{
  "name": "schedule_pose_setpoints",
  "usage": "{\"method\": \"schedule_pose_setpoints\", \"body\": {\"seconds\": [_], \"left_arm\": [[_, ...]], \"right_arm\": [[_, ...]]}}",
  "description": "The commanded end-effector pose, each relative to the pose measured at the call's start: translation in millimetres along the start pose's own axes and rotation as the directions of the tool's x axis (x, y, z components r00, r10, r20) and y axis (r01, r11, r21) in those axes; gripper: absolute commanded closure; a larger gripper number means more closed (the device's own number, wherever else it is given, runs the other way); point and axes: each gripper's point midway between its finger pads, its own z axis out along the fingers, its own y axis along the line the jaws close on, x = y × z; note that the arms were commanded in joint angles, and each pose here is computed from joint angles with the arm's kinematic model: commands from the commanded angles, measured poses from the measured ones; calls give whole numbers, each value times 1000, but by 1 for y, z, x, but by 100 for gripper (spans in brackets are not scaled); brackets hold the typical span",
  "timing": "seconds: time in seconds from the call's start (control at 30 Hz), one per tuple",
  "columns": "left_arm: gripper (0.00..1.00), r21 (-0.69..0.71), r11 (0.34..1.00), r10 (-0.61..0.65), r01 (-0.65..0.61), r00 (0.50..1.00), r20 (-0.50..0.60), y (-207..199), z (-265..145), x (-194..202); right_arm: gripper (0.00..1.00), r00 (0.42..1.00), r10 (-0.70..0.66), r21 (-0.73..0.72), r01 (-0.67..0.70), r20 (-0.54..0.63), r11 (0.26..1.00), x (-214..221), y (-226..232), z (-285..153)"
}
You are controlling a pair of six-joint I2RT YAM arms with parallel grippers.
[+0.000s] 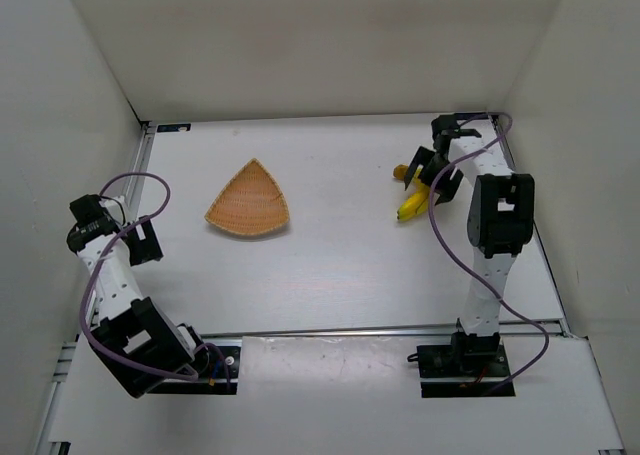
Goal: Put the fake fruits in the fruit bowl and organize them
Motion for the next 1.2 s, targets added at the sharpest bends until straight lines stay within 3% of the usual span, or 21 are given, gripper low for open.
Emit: {"method": "schedule_pose_setpoints", "body": {"seconds": [0.0, 0.03, 0.17, 0.2, 0.23, 0.3, 0.33, 0.4, 0.47, 0.5, 0.57, 0.7, 0.83, 1.03, 1.17], "left_arm": [[0, -8, 1000, -13, 13, 1000, -2, 3, 3, -1], [0, -6, 1000, -14, 13, 1000, -12, 3, 5, 0], [0, 15, 1000, -14, 14, 1000, -17, -1, 7, 0], [0, 16, 1000, -14, 14, 1000, -17, -1, 7, 0], [0, 16, 1000, -14, 14, 1000, -17, -1, 7, 0], [0, 16, 1000, -14, 14, 1000, -17, -1, 7, 0], [0, 16, 1000, -14, 14, 1000, -17, -1, 7, 0], [0, 16, 1000, -14, 14, 1000, -17, -1, 7, 0], [0, 25, 1000, -14, 15, 1000, -15, -2, 7, 0], [0, 25, 1000, -14, 15, 1000, -15, -2, 7, 0], [0, 25, 1000, -14, 15, 1000, -15, -2, 7, 0], [0, 25, 1000, -14, 15, 1000, -15, -2, 7, 0], [0, 27, 1000, -15, 16, 1000, -25, -2, 10, 1], [0, 29, 999, -15, 16, 999, -34, -3, 11, 2], [0, 38, 999, -16, 17, 999, -32, -4, 11, 2]], "right_arm": [[3, 995, -56, 3, 56, 81, 998, 1, 5, -22], [5, 995, -52, 7, 51, 84, 999, 2, 7, -22], [41, 998, -67, 59, 66, 21, 996, 19, 4, -6], [64, 997, -79, 56, 78, 19, 995, 22, 9, -6], [73, 993, -111, 52, 110, 30, 993, 29, 20, -10], [86, 979, -184, 30, 182, 88, 983, 29, 43, -27], [89, 957, -254, -13, 258, 142, 966, 37, 77, -44], [89, 898, -384, -94, 410, 215, 907, 65, 138, -64], [89, 852, -405, -179, 478, 332, 860, 72, 195, -101], [89, 831, -430, -220, 520, 353, 825, 95, 224, -111], [89, 838, -380, -326, 512, 392, 795, 108, 274, -130], [89, 884, -327, -491, 460, 336, 740, 159, 349, -120], [79, 924, -264, -581, 379, 275, 720, 194, 387, -106], [75, 916, -249, -579, 393, 316, 715, 210, 407, -93], [58, 917, -249, -572, 390, 310, 722, 216, 407, -88]]}}
